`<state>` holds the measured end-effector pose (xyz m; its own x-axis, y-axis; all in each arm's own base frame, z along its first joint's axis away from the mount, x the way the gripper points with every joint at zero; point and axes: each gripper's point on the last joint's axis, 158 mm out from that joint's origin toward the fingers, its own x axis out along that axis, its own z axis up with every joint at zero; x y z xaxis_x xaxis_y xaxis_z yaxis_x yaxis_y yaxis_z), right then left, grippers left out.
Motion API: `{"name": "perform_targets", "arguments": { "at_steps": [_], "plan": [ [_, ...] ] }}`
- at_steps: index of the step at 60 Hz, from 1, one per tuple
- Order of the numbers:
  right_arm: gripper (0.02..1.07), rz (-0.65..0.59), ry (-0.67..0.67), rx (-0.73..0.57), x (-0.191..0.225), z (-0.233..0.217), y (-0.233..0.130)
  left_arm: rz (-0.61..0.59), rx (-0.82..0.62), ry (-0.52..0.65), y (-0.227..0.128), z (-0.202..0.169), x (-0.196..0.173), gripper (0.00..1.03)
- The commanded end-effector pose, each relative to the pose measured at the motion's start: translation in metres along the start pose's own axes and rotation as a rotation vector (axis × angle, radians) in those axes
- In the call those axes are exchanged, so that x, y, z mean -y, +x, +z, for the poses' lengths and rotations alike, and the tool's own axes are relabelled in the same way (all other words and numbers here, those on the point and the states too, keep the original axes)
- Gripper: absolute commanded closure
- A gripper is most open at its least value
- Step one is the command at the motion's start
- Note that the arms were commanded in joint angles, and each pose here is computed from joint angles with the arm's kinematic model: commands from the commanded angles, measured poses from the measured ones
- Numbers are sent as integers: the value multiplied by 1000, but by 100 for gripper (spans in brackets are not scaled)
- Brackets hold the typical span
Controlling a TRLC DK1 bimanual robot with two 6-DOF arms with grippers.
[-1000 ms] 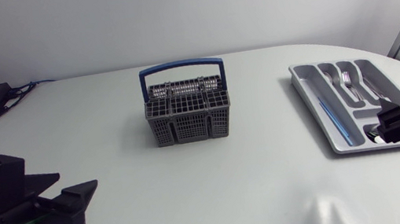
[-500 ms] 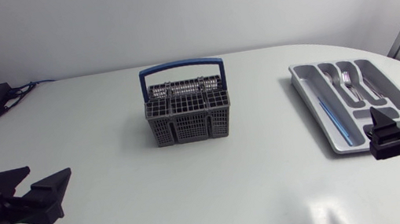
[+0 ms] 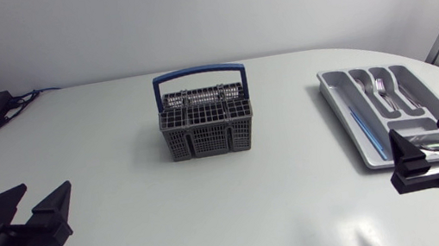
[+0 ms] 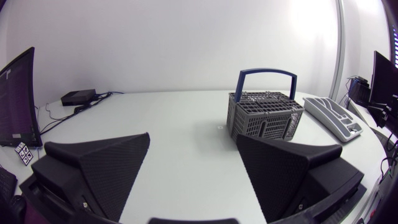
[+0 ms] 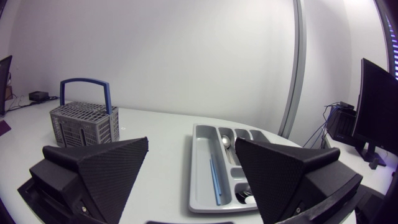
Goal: Unload the cutlery basket into the drawer organizer.
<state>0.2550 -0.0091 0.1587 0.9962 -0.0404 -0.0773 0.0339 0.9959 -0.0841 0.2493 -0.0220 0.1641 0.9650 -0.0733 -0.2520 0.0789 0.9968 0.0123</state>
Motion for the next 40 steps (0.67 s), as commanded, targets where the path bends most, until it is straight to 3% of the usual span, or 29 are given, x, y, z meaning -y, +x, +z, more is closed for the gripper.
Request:
{"name": "perform_targets", "arguments": {
  "at_steps": [1,23,40],
  "plan": [
    [7,25,73,17,-7,-8,0,11,20,2,3,-9,-3,6],
    [7,30,82,22,-8,-9,0,59,191,-23,7,-13,-19,6],
    [7,30,82,22,-8,-9,0,59,193,-23,7,-13,-19,6]
  ]
}}
